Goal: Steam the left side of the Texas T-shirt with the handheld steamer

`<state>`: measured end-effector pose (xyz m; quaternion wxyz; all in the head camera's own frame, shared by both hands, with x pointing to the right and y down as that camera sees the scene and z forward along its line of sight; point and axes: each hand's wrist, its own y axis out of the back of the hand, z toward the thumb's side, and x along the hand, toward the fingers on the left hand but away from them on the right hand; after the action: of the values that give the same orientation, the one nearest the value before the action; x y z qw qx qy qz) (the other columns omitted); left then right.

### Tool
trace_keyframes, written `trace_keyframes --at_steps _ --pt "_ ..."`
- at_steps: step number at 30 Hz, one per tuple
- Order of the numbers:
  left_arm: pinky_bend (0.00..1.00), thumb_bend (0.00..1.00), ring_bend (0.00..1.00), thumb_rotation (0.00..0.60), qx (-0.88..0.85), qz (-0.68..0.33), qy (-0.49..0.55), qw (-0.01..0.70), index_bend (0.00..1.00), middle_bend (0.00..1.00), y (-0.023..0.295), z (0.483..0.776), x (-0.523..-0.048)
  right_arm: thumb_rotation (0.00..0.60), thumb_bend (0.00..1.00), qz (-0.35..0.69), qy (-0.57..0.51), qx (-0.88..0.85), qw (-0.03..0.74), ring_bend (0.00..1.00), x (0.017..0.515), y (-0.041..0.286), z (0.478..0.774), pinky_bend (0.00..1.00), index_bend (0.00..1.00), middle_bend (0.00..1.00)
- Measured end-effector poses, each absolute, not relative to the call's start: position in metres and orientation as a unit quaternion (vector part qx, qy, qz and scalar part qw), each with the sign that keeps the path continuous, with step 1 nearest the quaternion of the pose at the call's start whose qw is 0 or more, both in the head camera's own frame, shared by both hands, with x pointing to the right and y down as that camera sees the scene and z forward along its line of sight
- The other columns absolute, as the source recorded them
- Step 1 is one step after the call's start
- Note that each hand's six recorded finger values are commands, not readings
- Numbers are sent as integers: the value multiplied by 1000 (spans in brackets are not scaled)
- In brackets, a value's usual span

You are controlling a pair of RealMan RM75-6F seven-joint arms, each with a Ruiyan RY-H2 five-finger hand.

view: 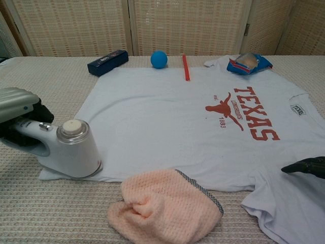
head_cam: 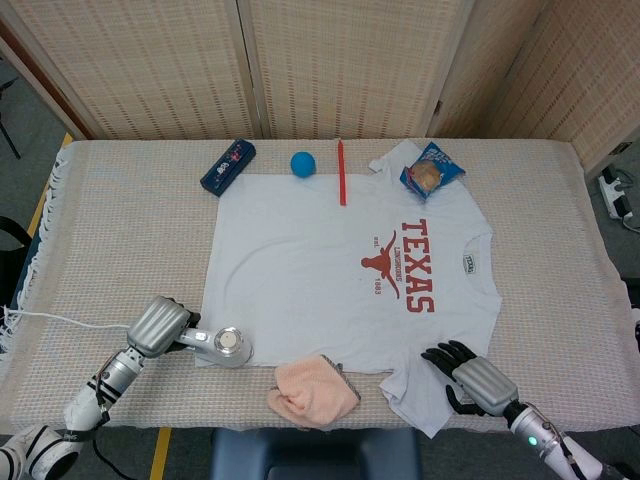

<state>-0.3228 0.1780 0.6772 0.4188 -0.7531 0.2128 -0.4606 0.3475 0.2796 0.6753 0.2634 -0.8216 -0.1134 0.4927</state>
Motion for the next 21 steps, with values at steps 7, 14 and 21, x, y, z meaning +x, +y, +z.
trace_keyframes --at_steps 7,14,21 --pt "728 315 758 600 -726 -478 291 399 812 880 138 668 -340 391 764 486 -149 -810 292 0 353 263 655 0 0 57" --pt "728 315 755 600 -672 -534 346 378 806 875 104 685 -383 387 764 490 -191 -787 324 0 367 247 627 0 0 58" --pt "728 314 752 600 -618 -594 372 356 803 870 88 713 -424 385 764 493 -195 -784 324 0 368 247 625 0 0 58"
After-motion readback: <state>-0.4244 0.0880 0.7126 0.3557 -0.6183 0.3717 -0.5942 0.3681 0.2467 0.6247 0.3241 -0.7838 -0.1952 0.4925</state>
